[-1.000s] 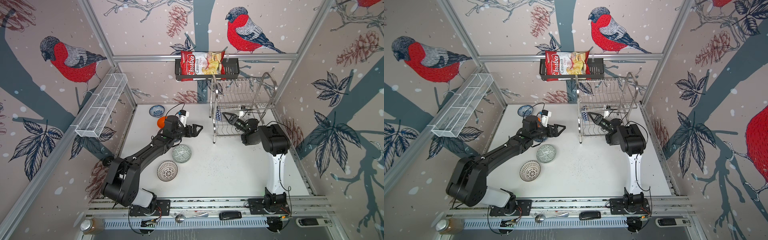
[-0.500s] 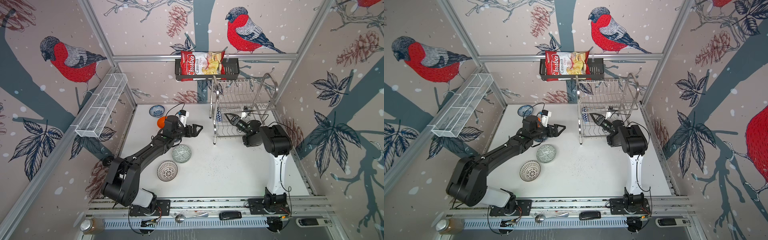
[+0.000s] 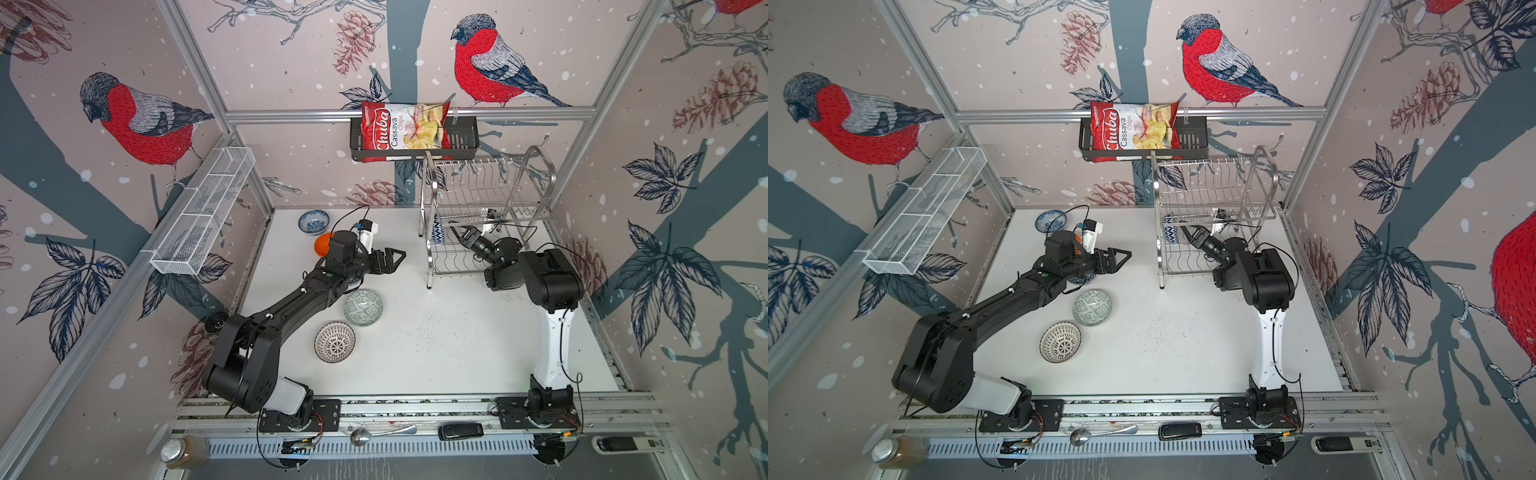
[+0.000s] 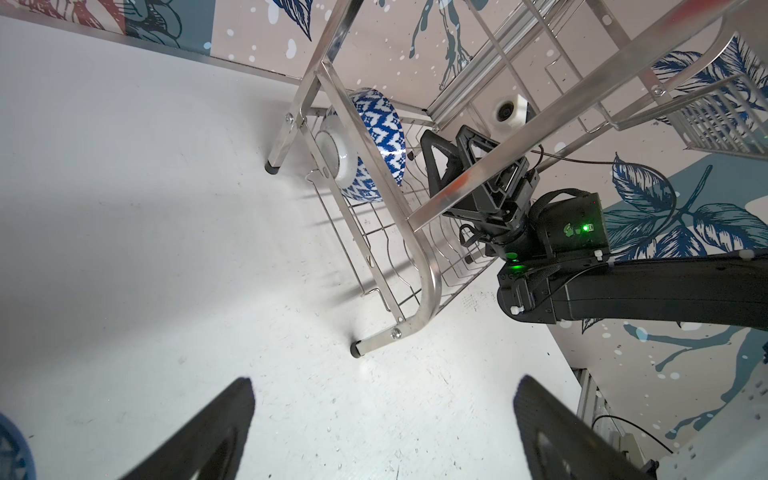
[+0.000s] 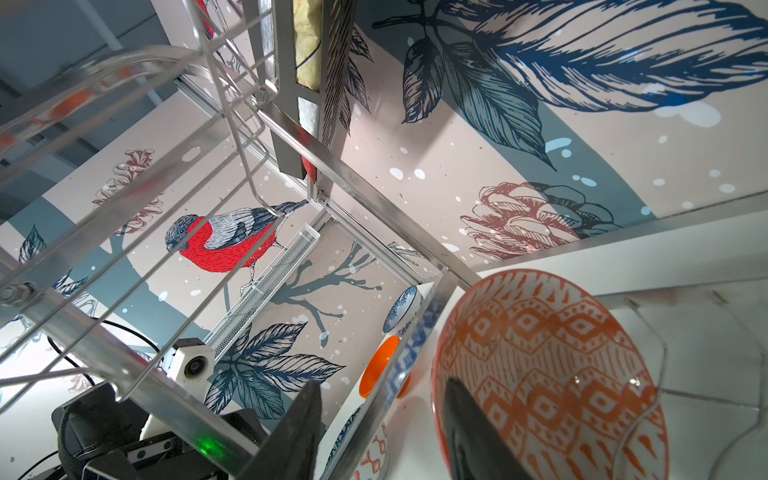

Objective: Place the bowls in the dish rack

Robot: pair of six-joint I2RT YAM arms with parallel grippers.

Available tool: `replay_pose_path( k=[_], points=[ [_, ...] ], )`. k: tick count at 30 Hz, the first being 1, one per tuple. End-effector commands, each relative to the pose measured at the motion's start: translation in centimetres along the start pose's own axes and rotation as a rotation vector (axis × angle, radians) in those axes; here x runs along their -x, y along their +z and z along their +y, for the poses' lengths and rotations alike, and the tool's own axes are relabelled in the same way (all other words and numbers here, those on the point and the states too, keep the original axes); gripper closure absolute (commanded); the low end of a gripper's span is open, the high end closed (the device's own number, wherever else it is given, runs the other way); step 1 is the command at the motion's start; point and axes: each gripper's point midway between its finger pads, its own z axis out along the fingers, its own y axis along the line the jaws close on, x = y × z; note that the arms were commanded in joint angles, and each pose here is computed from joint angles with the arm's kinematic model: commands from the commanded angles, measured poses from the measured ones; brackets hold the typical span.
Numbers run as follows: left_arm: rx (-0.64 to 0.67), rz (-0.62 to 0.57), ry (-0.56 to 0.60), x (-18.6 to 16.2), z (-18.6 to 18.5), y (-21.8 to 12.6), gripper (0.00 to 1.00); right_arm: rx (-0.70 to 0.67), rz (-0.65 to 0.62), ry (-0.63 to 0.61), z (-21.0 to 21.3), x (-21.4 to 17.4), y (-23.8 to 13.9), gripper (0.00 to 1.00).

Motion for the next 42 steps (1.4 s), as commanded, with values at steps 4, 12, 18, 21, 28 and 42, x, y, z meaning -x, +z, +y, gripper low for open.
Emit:
replay_pose_path(
  k=[4, 12, 18, 21, 28, 42],
  points=[
    [-0.004, -0.012, 0.016, 0.5, -0.2, 0.0, 0.02, 0.034, -0.026, -0.085, 0.7, 1.0, 0.7, 0.47],
    [-0.002, -0.011, 0.015, 0.5, -0.2, 0.0, 0.03, 0.008, -0.018, -0.109, 0.4, 1.1, 1.0, 0.34],
    [-0.004, -0.01, 0.017, 0.5, -0.2, 0.0, 0.02, 0.023, -0.024, -0.135, 1.2, 1.1, 0.9, 0.2],
    [-0.005, -0.012, 0.017, 0.5, -0.3, -0.1, 0.02, 0.019, -0.024, -0.144, 1.4, 1.1, 0.9, 0.12],
    [-0.003, -0.011, 0.018, 0.5, -0.2, 0.0, 0.02, -0.016, -0.035, -0.178, 1.9, 1.5, 0.7, 0.0],
    [-0.004, -0.009, 0.016, 0.4, -0.2, 0.0, 0.02, -0.204, -0.079, -0.167, -0.1, 2.4, -0.3, 0.01]
  ],
)
